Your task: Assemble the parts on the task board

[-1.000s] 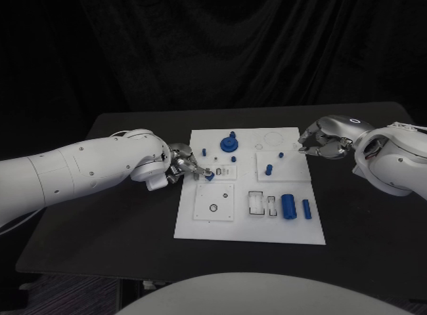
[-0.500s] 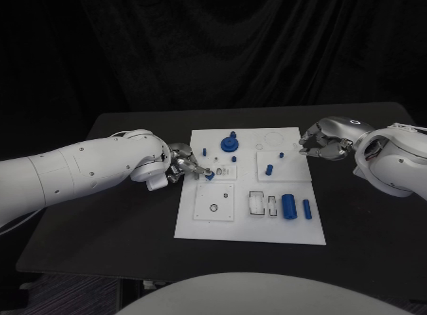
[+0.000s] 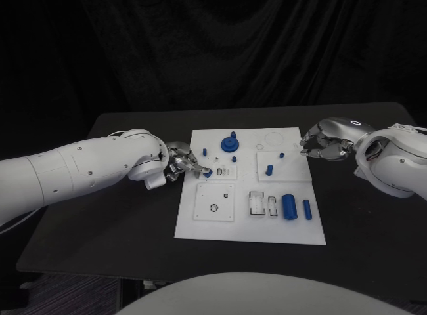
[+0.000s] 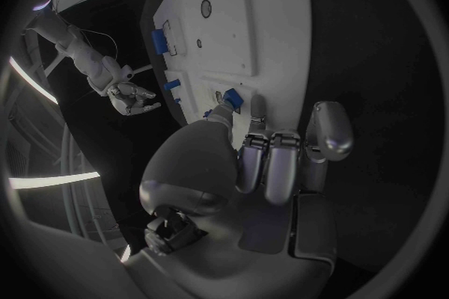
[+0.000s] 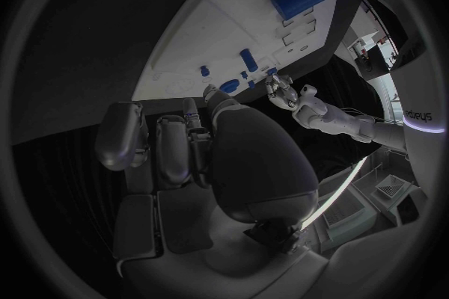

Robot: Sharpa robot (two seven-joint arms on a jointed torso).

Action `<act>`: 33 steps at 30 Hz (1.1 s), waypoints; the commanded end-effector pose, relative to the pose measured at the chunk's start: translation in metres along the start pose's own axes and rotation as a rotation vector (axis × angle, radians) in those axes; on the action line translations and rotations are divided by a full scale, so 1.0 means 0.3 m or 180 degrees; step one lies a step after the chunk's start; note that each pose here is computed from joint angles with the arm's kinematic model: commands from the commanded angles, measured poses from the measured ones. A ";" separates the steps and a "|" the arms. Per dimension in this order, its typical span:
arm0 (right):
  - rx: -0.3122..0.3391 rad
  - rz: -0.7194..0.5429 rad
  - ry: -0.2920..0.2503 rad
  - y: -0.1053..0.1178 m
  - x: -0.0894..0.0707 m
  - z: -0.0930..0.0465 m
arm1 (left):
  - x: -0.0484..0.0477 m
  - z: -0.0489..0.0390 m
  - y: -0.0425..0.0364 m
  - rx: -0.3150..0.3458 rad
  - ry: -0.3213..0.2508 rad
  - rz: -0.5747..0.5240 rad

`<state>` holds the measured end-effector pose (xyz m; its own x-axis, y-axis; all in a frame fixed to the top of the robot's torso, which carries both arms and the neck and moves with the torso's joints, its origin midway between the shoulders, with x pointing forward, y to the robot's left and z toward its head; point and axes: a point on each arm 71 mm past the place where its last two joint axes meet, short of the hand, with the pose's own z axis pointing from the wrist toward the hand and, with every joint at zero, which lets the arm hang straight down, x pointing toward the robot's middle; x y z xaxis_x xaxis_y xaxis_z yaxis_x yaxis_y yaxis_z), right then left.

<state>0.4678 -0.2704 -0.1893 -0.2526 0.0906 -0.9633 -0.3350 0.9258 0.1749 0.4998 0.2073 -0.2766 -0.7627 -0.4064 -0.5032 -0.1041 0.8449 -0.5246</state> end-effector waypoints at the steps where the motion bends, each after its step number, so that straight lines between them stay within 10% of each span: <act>1: 0.0067 0.0010 0.0042 -0.007 0.006 -0.002 | 0.041 0.014 0.055 -0.0189 0.0161 0.0142; 33: 0.0112 0.0082 0.0118 -0.013 0.014 -0.003 | 0.017 0.003 0.082 0.0005 0.0182 0.0113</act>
<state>0.4674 -0.2723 -0.1923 -0.2850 0.1052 -0.9527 -0.3133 0.9291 0.1964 0.5007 0.2171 -0.2768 -0.7812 -0.3975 -0.4814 -0.0594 0.8149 -0.5766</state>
